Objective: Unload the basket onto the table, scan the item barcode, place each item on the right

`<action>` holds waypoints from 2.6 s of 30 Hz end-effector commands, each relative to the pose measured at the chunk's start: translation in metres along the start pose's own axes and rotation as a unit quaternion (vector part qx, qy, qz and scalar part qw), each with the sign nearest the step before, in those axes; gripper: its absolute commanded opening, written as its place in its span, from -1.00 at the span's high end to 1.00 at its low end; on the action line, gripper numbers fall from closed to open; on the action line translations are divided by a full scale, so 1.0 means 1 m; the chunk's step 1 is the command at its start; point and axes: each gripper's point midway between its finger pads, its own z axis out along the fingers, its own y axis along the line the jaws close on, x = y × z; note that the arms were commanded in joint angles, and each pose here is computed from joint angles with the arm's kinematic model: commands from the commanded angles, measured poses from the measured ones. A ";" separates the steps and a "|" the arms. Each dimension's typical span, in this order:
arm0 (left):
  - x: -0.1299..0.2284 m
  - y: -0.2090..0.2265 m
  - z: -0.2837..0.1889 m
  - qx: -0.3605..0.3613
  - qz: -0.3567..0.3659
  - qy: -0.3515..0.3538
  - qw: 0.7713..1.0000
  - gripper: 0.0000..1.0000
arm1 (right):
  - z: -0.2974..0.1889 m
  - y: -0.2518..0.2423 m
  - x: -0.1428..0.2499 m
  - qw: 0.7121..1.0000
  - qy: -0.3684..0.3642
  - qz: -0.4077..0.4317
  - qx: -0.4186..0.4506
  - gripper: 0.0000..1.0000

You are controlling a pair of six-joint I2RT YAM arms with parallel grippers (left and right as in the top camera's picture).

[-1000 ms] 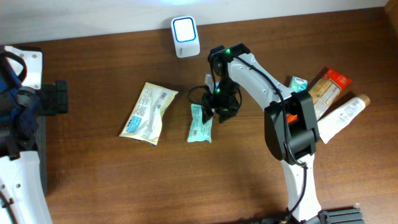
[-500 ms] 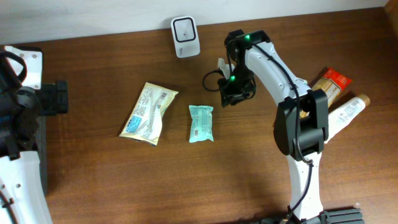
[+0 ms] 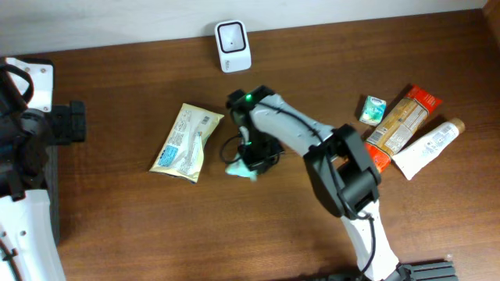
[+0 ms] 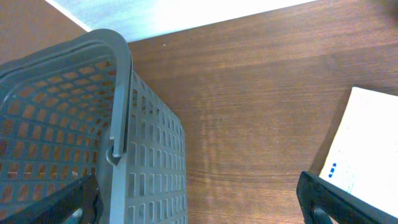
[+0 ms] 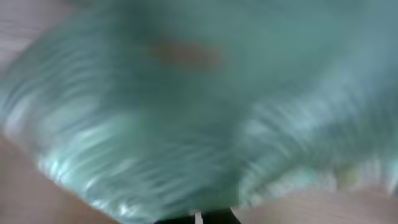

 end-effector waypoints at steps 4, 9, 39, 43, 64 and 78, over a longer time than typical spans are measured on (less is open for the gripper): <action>-0.003 0.002 -0.004 -0.001 0.004 -0.007 1.000 -0.98 | -0.041 0.046 -0.026 0.995 -0.083 -0.045 -0.021 0.89; -0.003 0.002 -0.004 -0.001 0.004 -0.007 1.000 -0.98 | -0.067 0.023 -0.034 0.995 -0.091 -0.020 -0.041 0.87; -0.003 0.002 -0.004 -0.001 0.004 -0.007 1.000 -0.98 | -0.027 0.002 -0.022 0.997 -0.037 -0.036 -0.056 0.67; -0.003 0.002 -0.004 -0.001 0.004 -0.007 1.000 -0.98 | -0.031 0.040 -0.016 0.979 -0.040 -0.146 -0.138 0.67; -0.003 0.002 -0.004 -0.001 0.004 -0.007 1.000 -0.98 | -0.016 -0.006 -0.021 0.987 -0.038 -0.142 -0.059 0.69; -0.003 0.002 -0.004 -0.001 0.004 -0.007 1.000 -0.98 | -0.113 -0.055 -0.059 0.972 -0.154 -0.031 -0.173 -0.63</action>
